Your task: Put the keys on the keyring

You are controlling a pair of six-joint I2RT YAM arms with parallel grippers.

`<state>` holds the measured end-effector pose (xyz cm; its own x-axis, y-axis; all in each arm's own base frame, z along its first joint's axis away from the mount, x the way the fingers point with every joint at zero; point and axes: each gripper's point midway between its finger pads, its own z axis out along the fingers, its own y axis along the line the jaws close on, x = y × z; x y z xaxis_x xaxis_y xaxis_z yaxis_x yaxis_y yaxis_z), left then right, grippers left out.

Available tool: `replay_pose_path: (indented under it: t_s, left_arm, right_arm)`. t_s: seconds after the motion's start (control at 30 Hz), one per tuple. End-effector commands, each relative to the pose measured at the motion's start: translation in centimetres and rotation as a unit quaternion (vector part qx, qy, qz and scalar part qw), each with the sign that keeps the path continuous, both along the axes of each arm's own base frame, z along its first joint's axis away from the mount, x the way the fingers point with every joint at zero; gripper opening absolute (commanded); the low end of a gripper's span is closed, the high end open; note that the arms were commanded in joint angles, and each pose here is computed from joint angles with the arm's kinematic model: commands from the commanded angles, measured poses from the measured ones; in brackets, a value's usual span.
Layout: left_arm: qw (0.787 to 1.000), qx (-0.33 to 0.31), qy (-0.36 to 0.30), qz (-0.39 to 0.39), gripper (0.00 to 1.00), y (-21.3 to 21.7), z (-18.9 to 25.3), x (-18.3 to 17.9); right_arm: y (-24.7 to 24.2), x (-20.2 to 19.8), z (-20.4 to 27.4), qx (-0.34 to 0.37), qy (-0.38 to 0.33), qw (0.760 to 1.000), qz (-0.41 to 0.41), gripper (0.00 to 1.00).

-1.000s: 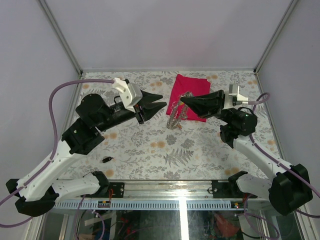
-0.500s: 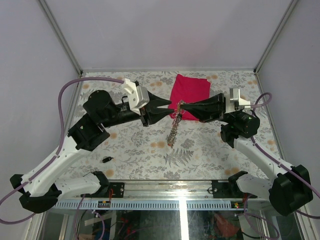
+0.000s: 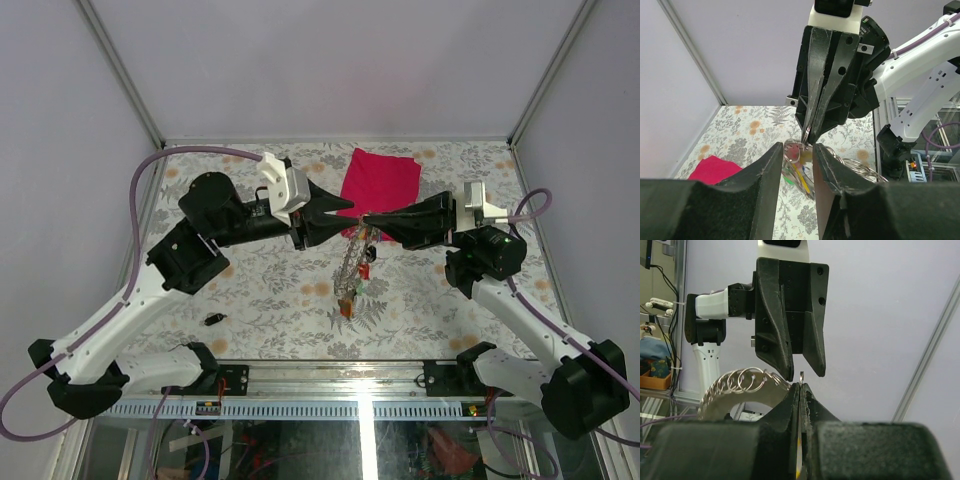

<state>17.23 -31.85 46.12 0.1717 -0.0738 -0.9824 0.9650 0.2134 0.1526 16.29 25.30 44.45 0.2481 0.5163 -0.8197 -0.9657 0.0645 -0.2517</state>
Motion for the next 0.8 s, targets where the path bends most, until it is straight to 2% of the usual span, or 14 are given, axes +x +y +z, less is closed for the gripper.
replay_pose_path:
  t_s: [0.0,0.23,0.57,0.77]
  left_arm:
    - [0.999,-0.030,-0.029,-0.023,0.31,-0.1,2.6,-0.7]
    - [0.999,-0.020,-0.026,-0.036,0.22,-0.6,2.2,-0.8]
    - [0.998,-0.001,-0.022,-0.064,0.16,-1.4,1.5,-1.1]
    - [0.997,0.013,-0.016,-0.072,0.00,-1.7,0.9,-1.1]
  right_arm:
    - [-1.3,-2.3,3.7,0.038,-0.064,0.997,-0.006,0.00]
    - [-1.4,-2.4,3.8,0.037,-0.066,0.997,-0.005,0.00]
    - [-1.4,-2.7,3.8,0.032,-0.065,0.997,0.001,0.00]
    - [-1.5,-2.9,4.0,0.032,-0.067,0.997,0.000,0.00]
